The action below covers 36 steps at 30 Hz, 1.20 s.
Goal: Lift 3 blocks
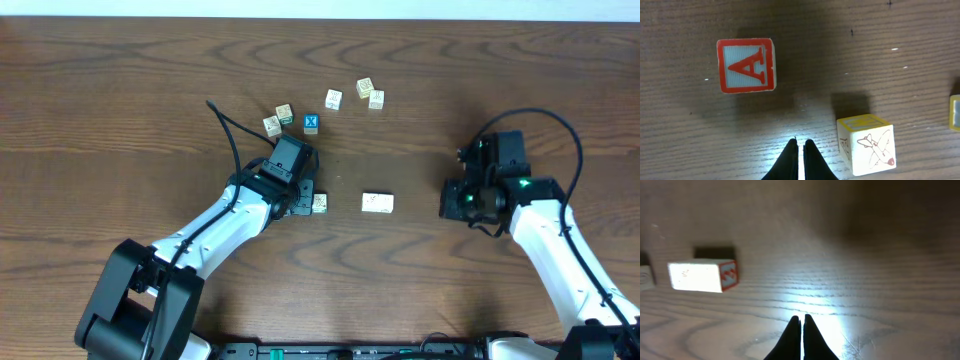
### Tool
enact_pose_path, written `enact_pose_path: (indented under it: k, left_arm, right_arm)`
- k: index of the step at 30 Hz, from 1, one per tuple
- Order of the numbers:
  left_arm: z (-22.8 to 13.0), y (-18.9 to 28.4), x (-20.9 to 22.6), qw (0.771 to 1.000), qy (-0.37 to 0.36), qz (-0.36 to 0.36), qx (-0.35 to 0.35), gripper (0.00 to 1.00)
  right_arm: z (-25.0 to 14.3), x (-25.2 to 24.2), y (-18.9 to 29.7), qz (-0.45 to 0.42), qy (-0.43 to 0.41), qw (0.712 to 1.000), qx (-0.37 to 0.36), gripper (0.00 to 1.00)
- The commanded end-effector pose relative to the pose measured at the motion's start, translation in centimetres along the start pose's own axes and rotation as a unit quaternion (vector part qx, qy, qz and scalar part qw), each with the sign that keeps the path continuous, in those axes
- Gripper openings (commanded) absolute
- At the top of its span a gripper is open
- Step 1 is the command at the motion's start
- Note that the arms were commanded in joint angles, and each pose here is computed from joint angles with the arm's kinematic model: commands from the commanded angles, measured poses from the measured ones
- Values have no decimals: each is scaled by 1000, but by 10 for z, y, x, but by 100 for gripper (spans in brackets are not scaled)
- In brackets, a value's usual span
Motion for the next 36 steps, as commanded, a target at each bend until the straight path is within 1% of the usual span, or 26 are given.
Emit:
enact_pose_path:
  k: [1, 11, 17, 22, 26, 28, 36]
  left_arm:
    - [6, 0, -3, 1000, 12, -12, -3, 8]
    - [0, -21, -15, 997, 13, -73, 28, 8]
    - [-1, -24, -17, 996, 16, -81, 33, 7]
    - [-3, -22, -25, 992, 17, -119, 43, 7]
    - [-3, -22, -26, 991, 23, -121, 45, 7]
    - [-4, -22, -28, 991, 28, -122, 46, 7]
    - [-8, -21, -40, 991, 15, -127, 49, 8]
  right_arm:
    - [-10, -4, -11, -4, 5, 1000, 11, 2]
    - [-17, -8, -18, -4, 4, 1000, 17, 3]
    - [-16, -8, -18, -3, 5, 1000, 14, 3]
    - [-16, -8, -18, -2, 5, 1000, 13, 4]
    - [-18, -3, -18, 6, 11, 1000, 18, 3]
    - [-21, 0, -19, 11, 16, 999, 26, 1]
    - [-35, 11, -25, 12, 31, 998, 44, 1]
Point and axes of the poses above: each gripper's point midway between its finger pads, its own y axis back along the fingers, its own x axis along the line the jaws close on, z = x × y, the point moved 7 cm from there along y, back along the fingers, and after that the axes turned 6 degrees about -y, right-handed, at the moved point
